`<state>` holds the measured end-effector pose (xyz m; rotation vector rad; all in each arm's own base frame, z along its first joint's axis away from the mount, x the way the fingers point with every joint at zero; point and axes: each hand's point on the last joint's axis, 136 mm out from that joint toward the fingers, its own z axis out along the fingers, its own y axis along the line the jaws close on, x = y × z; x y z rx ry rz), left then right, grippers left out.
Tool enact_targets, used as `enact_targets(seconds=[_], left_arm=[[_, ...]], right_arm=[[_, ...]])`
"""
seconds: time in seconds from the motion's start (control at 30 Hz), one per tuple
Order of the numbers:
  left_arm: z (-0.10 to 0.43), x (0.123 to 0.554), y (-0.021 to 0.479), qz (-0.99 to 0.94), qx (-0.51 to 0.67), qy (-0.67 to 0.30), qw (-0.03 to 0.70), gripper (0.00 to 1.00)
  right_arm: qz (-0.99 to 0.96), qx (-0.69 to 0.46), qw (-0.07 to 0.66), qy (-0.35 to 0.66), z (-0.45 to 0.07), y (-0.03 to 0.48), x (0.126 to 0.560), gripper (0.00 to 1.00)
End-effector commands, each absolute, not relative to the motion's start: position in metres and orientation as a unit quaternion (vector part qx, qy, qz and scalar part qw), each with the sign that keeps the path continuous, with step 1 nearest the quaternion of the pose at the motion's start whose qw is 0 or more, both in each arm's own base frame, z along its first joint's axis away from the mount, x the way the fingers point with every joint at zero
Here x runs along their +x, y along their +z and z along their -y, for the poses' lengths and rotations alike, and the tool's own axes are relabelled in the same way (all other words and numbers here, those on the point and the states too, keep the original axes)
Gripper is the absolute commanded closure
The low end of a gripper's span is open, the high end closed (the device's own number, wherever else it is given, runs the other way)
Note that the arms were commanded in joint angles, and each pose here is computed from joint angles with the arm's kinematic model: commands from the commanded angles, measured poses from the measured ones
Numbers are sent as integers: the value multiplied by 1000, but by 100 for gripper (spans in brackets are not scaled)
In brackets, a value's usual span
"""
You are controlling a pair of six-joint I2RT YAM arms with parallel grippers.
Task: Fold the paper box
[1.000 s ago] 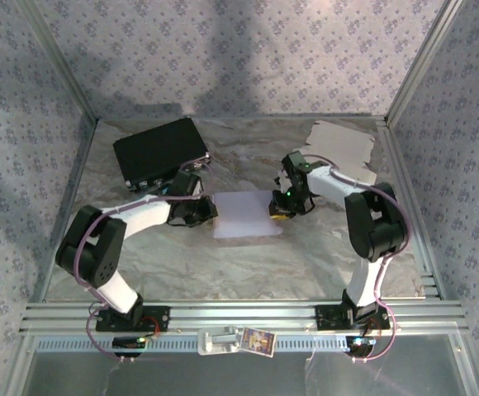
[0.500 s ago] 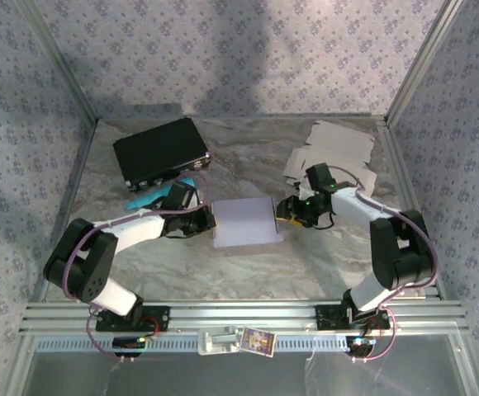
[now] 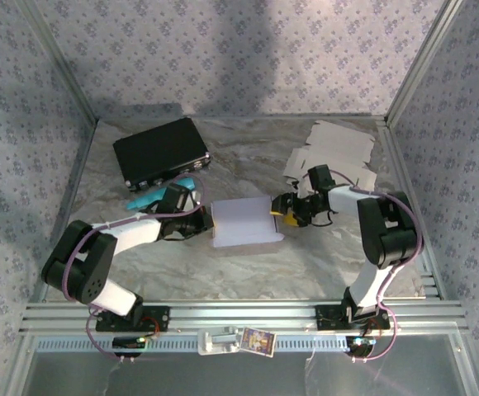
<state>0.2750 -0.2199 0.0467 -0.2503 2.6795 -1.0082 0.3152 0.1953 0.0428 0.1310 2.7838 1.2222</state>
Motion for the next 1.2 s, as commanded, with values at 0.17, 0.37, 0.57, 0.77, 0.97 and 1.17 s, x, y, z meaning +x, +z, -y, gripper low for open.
enact_targets(seconds=[0.17,0.37,0.57,0.77,0.97,1.17], left_arm=[[180,254,4,-941,-138,-294,95,99],[173,258,3,-932,-158,-313,96,100],[178,266,8,-928,-152,-325,97,98],[182,280,31,-924,-142,-334,122,87],[177,295,69,-920,-144,-325,165,63],[158,302,102,-901,-211,-314,214,45]], right_arm=[[-882,-16,29,469,-239,59,310,28],[-864,-31,37,501,-262,83,307,28],[-844,-15,30,535,-284,101,317,36],[-835,26,26,550,-289,121,332,48],[-835,86,-17,543,-282,121,335,65],[-823,174,-52,538,-264,124,341,70]])
